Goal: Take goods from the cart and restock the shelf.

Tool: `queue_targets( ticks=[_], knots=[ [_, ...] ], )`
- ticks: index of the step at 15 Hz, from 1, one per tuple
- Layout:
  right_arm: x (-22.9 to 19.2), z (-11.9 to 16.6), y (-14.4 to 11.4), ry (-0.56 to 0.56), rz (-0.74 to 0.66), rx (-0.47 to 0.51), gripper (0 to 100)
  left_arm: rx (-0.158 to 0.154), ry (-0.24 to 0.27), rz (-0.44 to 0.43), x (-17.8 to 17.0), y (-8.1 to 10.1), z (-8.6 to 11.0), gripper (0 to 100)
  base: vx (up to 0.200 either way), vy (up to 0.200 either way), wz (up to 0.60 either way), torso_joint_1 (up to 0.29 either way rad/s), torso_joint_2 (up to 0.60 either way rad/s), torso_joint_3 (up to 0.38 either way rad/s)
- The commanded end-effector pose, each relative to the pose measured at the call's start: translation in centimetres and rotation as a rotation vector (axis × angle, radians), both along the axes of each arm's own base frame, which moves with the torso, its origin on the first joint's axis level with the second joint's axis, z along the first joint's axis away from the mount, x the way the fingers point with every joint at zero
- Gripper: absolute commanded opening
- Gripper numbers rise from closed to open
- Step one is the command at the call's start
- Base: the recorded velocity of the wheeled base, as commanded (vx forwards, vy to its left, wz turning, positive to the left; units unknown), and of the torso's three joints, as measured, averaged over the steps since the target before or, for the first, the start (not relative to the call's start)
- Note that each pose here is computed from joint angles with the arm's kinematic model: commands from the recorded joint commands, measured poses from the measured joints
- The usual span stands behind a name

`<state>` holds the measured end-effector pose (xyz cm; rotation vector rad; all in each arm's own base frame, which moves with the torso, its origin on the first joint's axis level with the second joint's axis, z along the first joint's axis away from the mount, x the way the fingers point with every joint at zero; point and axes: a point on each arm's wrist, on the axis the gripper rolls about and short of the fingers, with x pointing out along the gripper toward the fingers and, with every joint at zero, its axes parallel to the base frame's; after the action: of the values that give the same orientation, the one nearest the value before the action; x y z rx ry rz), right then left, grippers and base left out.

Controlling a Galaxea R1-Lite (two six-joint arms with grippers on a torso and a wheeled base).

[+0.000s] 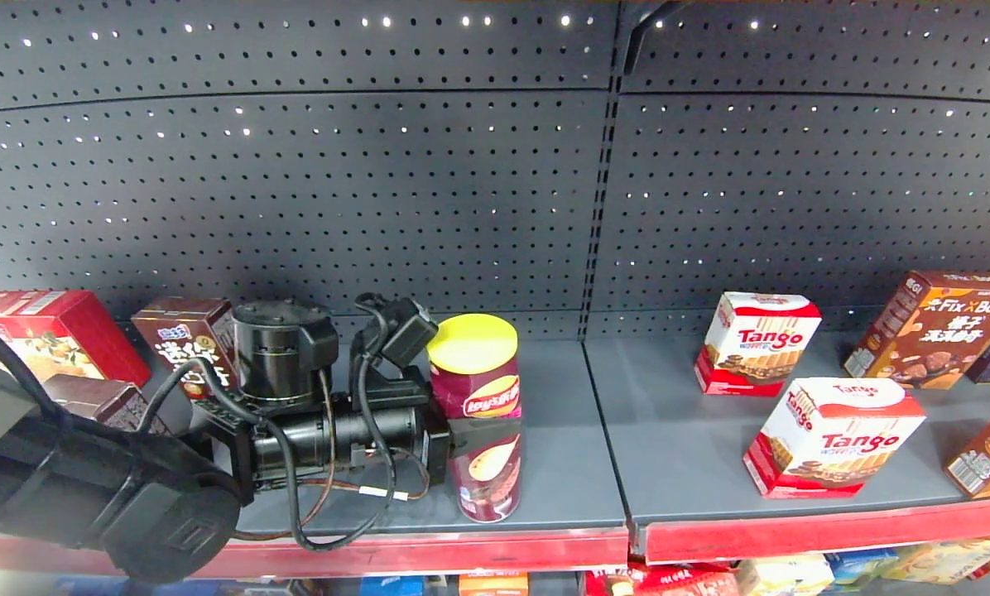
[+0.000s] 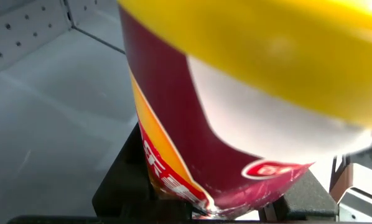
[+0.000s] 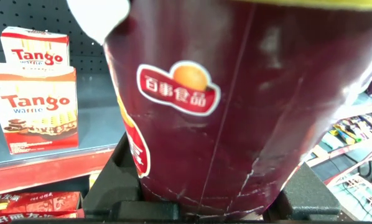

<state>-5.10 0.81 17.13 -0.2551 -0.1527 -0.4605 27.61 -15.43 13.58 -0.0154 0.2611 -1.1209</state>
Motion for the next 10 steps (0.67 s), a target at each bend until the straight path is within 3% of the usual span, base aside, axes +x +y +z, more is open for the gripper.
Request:
queue_targets(
  ticks=[1,10],
  knots=[
    [-0.03,0.06,0.00,-0.001,0.001,0.000,0,0.006,0.012,-0.002,0.17,-0.15,-0.46,0,0.000,0.000,0.00,0.000,0.00,0.000],
    [-0.09,0.14,-0.02,-0.005,-0.017,0.003,0,0.010,0.020,0.001,0.23,-0.07,-0.74,0,0.000,0.000,0.00,0.000,0.00,0.000]
  ],
)
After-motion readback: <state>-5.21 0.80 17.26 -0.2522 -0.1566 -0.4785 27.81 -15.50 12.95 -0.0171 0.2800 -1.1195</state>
